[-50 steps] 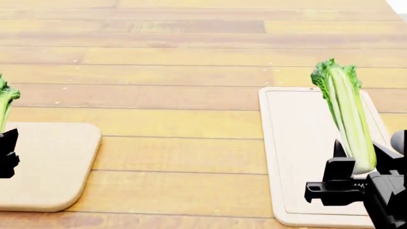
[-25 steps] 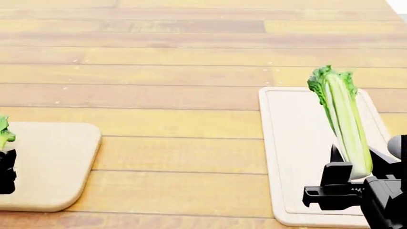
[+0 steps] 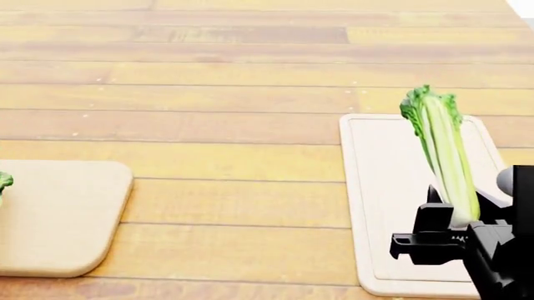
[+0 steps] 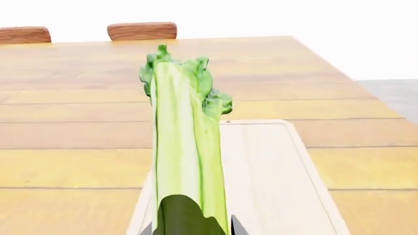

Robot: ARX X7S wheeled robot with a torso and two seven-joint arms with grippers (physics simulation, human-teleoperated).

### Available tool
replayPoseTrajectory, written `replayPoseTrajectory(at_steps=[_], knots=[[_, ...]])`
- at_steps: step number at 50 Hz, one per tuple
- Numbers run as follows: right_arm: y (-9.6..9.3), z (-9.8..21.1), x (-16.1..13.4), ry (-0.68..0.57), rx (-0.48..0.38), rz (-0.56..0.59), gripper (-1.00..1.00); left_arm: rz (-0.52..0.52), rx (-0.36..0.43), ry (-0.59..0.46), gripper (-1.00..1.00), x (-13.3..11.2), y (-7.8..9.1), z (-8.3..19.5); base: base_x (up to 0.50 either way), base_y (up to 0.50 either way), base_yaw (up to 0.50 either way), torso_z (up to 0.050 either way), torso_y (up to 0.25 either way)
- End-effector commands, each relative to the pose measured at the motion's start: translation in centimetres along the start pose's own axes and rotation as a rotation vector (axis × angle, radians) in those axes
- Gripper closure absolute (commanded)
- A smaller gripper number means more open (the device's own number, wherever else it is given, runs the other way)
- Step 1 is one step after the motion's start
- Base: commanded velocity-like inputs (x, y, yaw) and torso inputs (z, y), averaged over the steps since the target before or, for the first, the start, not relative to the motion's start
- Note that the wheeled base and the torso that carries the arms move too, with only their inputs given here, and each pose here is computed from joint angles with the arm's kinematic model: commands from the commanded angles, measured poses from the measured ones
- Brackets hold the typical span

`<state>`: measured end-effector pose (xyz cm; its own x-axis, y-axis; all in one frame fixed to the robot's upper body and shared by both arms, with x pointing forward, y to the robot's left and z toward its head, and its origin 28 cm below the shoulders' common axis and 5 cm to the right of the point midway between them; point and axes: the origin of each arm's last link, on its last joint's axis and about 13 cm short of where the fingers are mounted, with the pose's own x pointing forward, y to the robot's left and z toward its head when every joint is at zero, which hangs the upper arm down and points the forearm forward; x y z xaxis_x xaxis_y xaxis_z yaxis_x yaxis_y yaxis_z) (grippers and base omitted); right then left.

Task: Place the celery and the celery on separate cutting boards.

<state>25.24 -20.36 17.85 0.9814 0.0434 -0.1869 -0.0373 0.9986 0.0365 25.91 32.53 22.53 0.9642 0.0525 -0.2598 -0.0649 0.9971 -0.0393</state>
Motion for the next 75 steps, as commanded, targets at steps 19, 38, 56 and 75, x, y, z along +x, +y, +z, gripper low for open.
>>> replayPoseTrajectory(at_steps=[19, 38, 56, 75], knots=[[2.1, 1.6, 10.1, 0.342, -0.153, -0.170, 1.00, -0.020, 0.019, -0.110, -1.00, -3.0, -0.4, 0.0, 0.00, 0.00, 0.00, 0.000, 0.000], [1.8, 1.5, 9.3, 0.285, -0.153, -0.208, -1.00, -0.046, 0.026, -0.097, -1.00, -3.0, -0.8, -0.5, 0.00, 0.00, 0.00, 0.000, 0.001], [1.2, 6.4, 5.5, -0.032, -0.033, -0.200, -1.00, -0.076, 0.005, -0.153, -1.00, -3.7, -1.2, 0.0, 0.00, 0.00, 0.00, 0.000, 0.000], [0.3, 12.1, -0.5, -0.214, -0.012, -0.131, -1.00, -0.099, 0.106, -0.299, -1.00, -7.7, -2.3, 7.4, 0.00, 0.00, 0.00, 0.000, 0.000]])
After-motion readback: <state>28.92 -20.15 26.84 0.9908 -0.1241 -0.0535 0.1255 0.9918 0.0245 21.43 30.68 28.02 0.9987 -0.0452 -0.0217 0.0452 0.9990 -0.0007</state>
